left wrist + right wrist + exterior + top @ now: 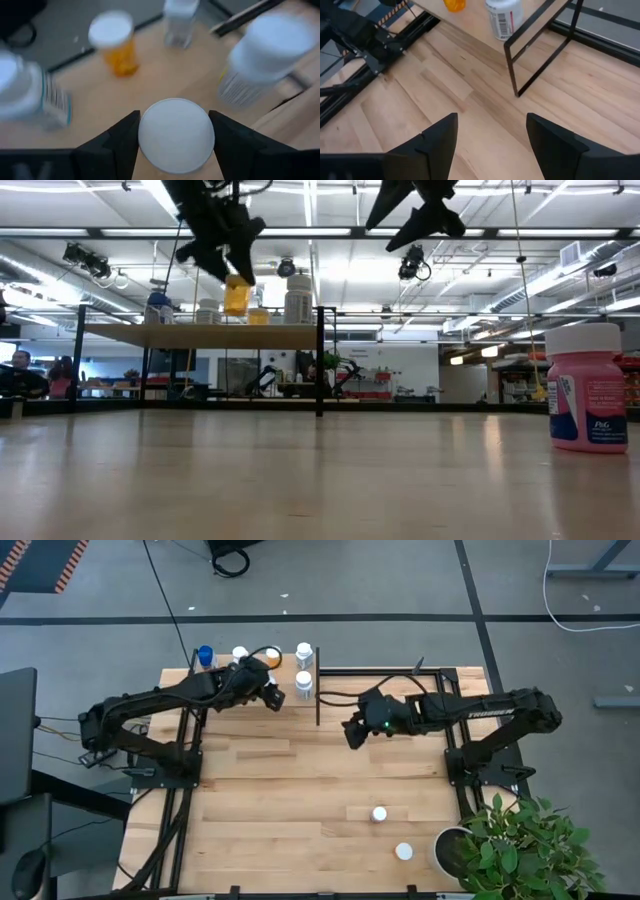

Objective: Pick and place medicine bottles onto shelf by color
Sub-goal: Put the left orange bottle on the shelf

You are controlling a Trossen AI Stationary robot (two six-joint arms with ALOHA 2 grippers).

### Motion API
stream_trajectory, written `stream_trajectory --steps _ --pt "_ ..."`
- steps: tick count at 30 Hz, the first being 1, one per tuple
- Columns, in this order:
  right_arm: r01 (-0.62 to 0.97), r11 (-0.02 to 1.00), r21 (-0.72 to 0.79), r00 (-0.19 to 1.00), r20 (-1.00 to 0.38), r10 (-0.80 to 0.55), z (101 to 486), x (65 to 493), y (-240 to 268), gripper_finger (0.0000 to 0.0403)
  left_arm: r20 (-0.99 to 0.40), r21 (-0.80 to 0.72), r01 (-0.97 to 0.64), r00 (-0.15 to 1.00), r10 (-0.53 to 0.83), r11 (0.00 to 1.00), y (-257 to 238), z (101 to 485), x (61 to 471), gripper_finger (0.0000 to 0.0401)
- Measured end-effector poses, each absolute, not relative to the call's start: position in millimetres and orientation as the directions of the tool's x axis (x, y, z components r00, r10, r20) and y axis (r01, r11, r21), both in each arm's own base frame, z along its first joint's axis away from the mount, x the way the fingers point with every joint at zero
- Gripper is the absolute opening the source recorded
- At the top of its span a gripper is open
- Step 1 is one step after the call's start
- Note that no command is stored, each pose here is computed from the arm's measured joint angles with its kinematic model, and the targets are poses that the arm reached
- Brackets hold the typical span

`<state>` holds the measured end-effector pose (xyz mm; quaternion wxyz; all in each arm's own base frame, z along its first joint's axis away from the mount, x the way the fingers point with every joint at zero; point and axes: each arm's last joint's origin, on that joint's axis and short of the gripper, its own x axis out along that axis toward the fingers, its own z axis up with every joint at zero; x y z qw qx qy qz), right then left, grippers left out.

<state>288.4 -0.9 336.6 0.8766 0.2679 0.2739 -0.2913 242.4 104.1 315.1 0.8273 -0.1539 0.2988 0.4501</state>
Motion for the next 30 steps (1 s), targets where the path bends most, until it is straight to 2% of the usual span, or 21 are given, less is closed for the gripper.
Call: stream_trajectory --steps 9,14,20,30 --pt "0.652 0.694 0.304 0.672 -0.655 -0.345 335.4 287.8 -8.1 0.0243 -0.516 -0.046 -0.812 0.518 0.682 0.582 101.8 317.5 250.6 0.0227" --pt "0.646 0.701 0.303 0.672 -0.66 -0.335 335.1 287.7 -8.0 0.0243 -0.549 -0.008 -0.824 0.477 0.687 0.566 107.2 310.0 251.4 0.0219" --pt "0.642 0.706 0.3 0.673 -0.661 -0.331 335.0 287.7 -7.8 0.0243 -0.571 0.008 -0.835 0.448 0.688 0.55 113.7 301.9 255.3 0.0232" --pt "0.64 0.707 0.302 0.674 -0.663 -0.327 335.0 287.7 -7.7 0.0243 -0.601 0.03 -0.84 0.418 0.681 0.542 117.6 291.4 261.0 0.0228"
